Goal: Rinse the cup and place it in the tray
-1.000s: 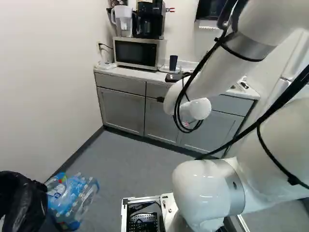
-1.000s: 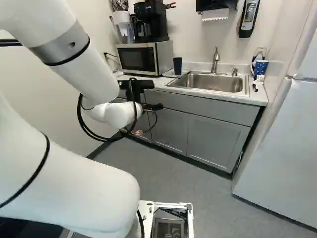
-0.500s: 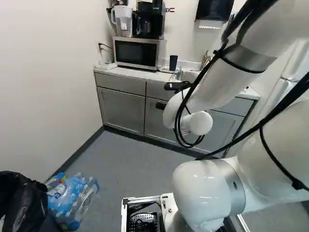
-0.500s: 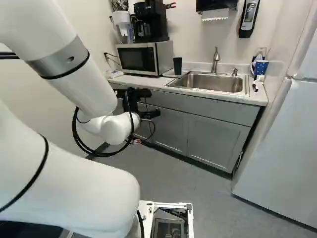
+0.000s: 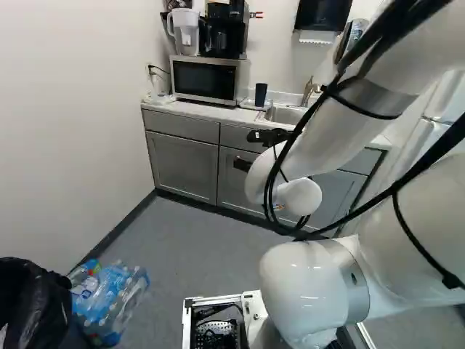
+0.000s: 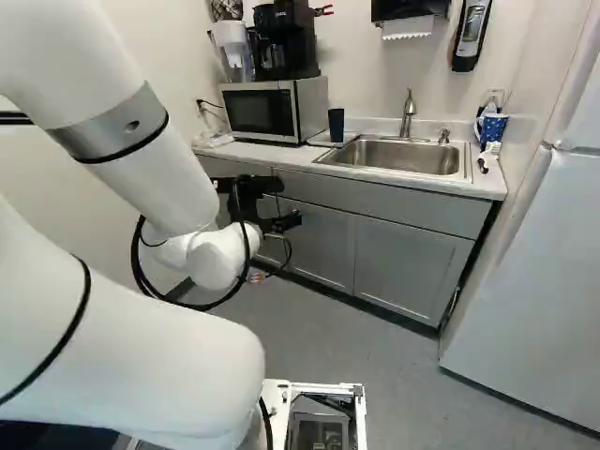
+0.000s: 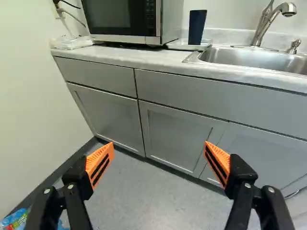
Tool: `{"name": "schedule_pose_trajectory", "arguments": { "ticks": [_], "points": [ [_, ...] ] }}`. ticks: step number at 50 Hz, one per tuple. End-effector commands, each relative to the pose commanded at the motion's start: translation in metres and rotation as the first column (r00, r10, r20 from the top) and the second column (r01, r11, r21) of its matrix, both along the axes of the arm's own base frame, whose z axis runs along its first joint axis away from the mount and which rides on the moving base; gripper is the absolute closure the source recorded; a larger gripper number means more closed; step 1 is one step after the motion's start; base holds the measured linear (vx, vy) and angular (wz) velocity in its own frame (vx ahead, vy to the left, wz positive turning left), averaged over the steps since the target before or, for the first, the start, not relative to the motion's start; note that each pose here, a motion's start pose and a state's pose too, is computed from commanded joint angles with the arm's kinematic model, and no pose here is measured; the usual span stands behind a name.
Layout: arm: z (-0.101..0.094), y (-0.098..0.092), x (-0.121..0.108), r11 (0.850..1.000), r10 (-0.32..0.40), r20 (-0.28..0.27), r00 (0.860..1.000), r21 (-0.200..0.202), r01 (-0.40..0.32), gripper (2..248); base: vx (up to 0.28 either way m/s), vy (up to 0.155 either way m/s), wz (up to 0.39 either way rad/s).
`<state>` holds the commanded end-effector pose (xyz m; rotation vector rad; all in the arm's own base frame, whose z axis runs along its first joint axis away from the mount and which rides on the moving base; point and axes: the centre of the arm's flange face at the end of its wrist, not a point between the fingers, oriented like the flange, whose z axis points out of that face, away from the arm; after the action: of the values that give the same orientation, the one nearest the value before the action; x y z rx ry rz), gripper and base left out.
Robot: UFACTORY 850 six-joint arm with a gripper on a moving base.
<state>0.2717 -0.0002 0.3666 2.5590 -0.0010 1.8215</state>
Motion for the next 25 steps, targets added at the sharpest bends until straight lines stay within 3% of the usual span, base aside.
{"name": "schedule_pose_trajectory", "arguments": {
  "ticks": [25],
  "points": [
    [-0.0010,0.0002,-0.0014,1.000,0.001,0.002,1.000,0.000,-0.001,3,0.000,0.000,0.000]
  ]
}}
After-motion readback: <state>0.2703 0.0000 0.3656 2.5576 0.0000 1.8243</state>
